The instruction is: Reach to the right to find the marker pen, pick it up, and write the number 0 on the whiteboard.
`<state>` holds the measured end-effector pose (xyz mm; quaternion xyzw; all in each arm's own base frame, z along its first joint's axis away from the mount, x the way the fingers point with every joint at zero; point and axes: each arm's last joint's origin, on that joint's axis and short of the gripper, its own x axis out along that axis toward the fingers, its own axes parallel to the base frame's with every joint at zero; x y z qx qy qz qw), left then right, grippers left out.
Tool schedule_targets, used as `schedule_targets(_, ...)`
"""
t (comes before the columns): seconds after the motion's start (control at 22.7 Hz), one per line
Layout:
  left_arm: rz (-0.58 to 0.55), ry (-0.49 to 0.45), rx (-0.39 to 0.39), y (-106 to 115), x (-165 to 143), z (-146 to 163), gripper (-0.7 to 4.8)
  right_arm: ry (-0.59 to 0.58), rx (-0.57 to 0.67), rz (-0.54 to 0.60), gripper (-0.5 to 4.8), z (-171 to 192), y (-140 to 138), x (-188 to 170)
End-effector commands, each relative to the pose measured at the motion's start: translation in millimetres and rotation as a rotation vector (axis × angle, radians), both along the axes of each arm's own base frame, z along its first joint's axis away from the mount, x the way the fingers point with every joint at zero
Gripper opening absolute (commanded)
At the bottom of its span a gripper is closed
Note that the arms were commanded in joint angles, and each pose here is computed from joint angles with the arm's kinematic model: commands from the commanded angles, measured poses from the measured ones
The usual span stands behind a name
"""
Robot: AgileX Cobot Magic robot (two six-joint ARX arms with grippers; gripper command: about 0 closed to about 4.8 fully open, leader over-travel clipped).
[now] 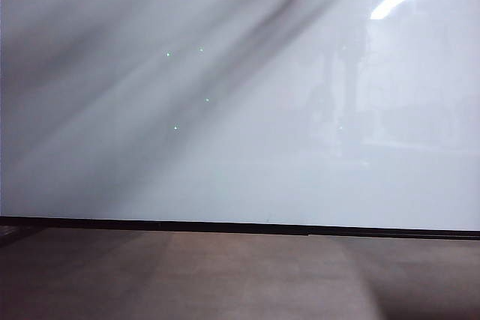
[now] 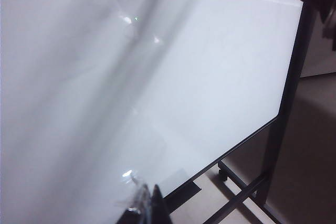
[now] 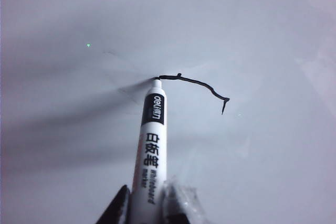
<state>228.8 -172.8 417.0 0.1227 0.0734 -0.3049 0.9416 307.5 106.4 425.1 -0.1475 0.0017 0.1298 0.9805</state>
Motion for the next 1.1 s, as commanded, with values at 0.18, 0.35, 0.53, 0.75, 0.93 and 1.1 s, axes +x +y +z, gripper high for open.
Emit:
schedule_targets(0.18, -0.003, -0.011, -0.017, 0.6, -1.6, 3.7, -0.06, -0.034, 0.008, -0.006, -0.02, 5.6, -0.9, -0.8)
schedule_targets(0.35, -0.003, -0.011, -0.017, 0.7, -1.6, 3.7, -0.06, -0.026, 0.005, -0.009, -0.02, 3.3, -1.2, 1.7)
schedule_targets(0.53, -0.003, -0.01, -0.016, 0.7, -1.6, 3.6, -0.06, 0.014, -0.008, -0.016, -0.02, -2.0, -2.9, 4.2)
schedule_targets(0.75, -0.004, -0.002, -0.011, 0.7, -1.8, 2.7, -0.06, 0.102, -0.039, -0.02, -0.02, -12.8, -3.3, 6.1)
schedule_targets(0.93, -0.004, 0.003, -0.006, 0.8, -1.9, 2.0, -0.06, 0.139, -0.053, -0.027, -0.02, -16.6, -3.7, 5.6)
schedule_targets(1.1, -0.003, 0.004, -0.006, 0.9, -2.0, 2.0, -0.06, 0.121, -0.046, -0.032, -0.02, -14.8, -5.5, 6.5)
